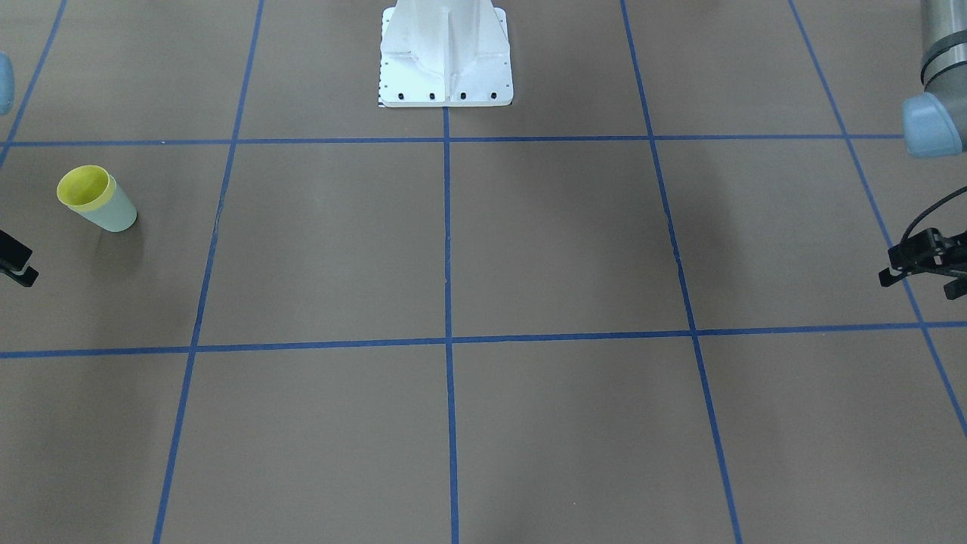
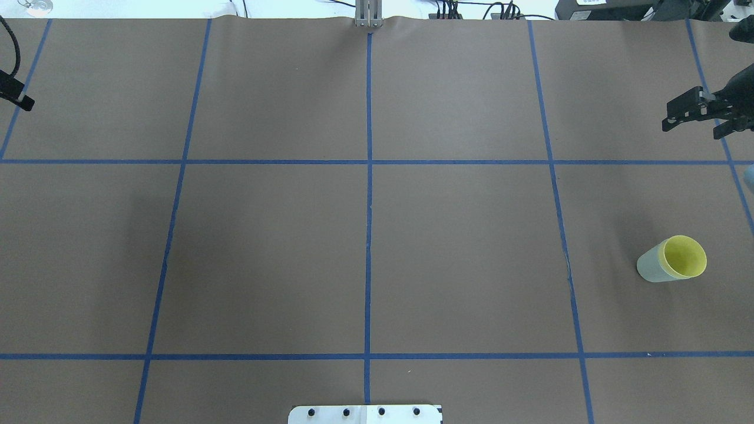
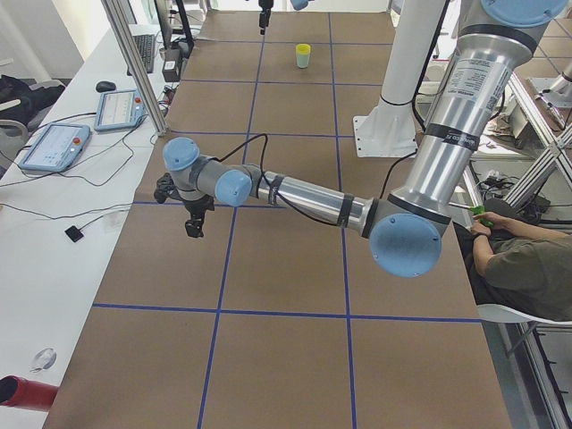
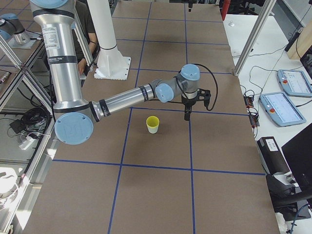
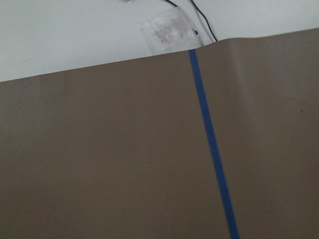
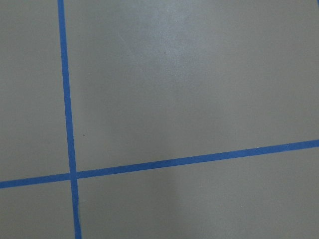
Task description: Transfer and stack yellow cup on green cup
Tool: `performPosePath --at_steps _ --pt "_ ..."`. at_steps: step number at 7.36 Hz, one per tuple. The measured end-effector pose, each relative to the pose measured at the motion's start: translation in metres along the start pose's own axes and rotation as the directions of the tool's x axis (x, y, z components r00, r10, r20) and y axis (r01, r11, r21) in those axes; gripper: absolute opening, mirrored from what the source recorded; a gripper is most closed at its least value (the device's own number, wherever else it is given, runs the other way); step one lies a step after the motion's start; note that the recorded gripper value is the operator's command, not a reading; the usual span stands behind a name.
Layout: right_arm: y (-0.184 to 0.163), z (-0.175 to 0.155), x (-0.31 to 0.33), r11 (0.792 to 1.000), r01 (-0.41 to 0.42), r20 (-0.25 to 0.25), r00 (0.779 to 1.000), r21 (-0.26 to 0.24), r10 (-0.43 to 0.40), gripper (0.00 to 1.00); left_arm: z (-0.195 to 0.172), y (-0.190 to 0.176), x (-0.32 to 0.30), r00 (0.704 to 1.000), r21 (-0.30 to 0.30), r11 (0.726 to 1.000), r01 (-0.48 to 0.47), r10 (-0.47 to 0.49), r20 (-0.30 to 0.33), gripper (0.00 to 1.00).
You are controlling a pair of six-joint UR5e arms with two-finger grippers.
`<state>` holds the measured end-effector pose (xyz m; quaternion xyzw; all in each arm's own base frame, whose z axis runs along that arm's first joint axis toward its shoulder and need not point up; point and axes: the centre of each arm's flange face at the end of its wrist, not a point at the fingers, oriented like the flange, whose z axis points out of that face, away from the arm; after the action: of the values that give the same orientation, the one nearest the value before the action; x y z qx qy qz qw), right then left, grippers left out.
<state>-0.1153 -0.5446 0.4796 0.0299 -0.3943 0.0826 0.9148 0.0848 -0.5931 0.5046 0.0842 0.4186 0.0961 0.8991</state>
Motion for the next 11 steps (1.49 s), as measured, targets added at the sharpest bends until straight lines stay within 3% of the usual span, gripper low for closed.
performPosePath --at_steps 3,7,11 --pt "-0.015 -0.004 0.054 0.998 0.062 0.018 0.998 -0.032 -0.061 1.0 -0.017 0.049 -0.056 0.995 -0.007 0.997 -0.077 0.077 0.064 1.0" --pt "-0.009 -0.002 0.067 0.997 0.067 0.011 0.998 -0.037 -0.066 1.0 -0.02 0.108 -0.089 0.996 -0.039 0.999 -0.014 0.017 0.083 1.0" --pt "-0.005 -0.008 0.059 0.996 0.079 0.044 0.996 -0.039 -0.077 1.0 -0.02 0.11 -0.092 0.995 -0.022 1.0 -0.006 0.008 0.103 1.0"
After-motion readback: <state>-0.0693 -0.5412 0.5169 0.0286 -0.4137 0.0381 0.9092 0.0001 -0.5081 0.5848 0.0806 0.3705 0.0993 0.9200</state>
